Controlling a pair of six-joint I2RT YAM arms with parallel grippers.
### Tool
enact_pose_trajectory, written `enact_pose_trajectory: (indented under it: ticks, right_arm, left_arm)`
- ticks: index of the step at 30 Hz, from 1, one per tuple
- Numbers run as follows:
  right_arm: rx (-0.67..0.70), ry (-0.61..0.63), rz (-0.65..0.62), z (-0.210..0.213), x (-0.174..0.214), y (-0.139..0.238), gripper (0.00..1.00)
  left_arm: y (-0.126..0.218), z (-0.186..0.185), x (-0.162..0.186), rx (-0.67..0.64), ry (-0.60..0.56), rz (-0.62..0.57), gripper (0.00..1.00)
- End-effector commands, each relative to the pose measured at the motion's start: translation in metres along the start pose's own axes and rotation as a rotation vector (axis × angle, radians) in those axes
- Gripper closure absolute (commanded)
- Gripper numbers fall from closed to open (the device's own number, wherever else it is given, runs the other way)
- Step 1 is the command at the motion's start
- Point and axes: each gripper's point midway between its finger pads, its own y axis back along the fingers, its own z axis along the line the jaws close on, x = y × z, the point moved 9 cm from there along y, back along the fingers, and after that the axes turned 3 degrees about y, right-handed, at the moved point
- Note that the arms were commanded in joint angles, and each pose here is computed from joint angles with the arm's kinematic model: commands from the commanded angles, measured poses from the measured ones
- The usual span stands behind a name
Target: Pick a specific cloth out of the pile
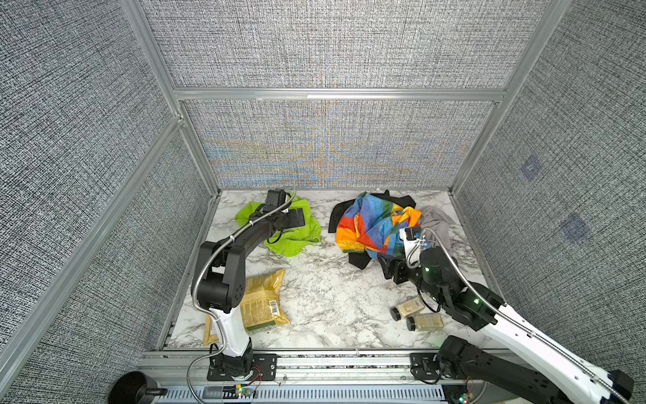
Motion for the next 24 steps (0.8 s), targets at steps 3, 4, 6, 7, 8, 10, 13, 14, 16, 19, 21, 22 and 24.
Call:
enact_pose_trajectory:
  ticks: [3,4,6,7,8,10,13,14,16,19,21,22,24]
  right_arm:
    - [-0.008,0.001,-0.009,0.002,0.0,-0.004,0.19]
    - [-0.01,-0.001,-0.01,0.002,0.0,-0.004,0.19]
    - [-0.014,-0.005,-0.01,0.003,0.0,-0.006,0.19]
    - [-0.016,-0.006,-0.009,0.003,0.0,-0.007,0.19]
    - [-0.017,-0.006,-0.008,0.004,0.0,-0.008,0.19]
    - [-0.02,-0.005,-0.001,0.004,0.001,-0.009,0.19]
    - [-0.022,-0.007,0.001,0.004,0.0,-0.008,0.19]
    - [-0.021,-0.007,0.0,0.004,0.0,-0.008,0.19]
    - [-0.017,-0.006,0.001,0.003,0.001,-0.006,0.19]
    - [-0.014,0.004,0.004,0.002,0.003,-0.004,0.19]
    - [-0.04,0.018,0.007,0.003,0.006,-0.003,0.19]
    - [-0.064,0.024,0.001,0.004,0.006,-0.003,0.19]
    - [-0.122,0.031,-0.01,0.009,0.007,-0.003,0.19]
  left_arm:
    - [0.018,0.009,0.021,-0.085,-0.058,0.087,0.01]
    - [0.017,0.011,0.026,-0.095,-0.064,0.112,0.01]
    - [0.011,0.014,0.036,-0.103,-0.072,0.156,0.01]
    - [0.007,0.015,0.04,-0.103,-0.075,0.17,0.01]
    - [0.003,0.016,0.044,-0.1,-0.074,0.179,0.01]
    - [-0.006,0.017,0.049,-0.092,-0.065,0.19,0.01]
    - [-0.022,0.019,0.053,-0.09,-0.047,0.2,0.02]
    - [-0.027,0.019,0.053,-0.089,-0.04,0.199,0.03]
    - [-0.036,0.021,0.053,-0.096,-0.029,0.191,0.05]
    - [-0.043,0.026,0.048,-0.116,0.007,0.157,0.06]
    - [-0.046,0.028,0.043,-0.107,0.035,0.139,0.06]
    - [-0.047,0.028,0.041,-0.102,0.041,0.135,0.06]
    - [-0.05,0.026,0.038,-0.096,0.048,0.133,0.06]
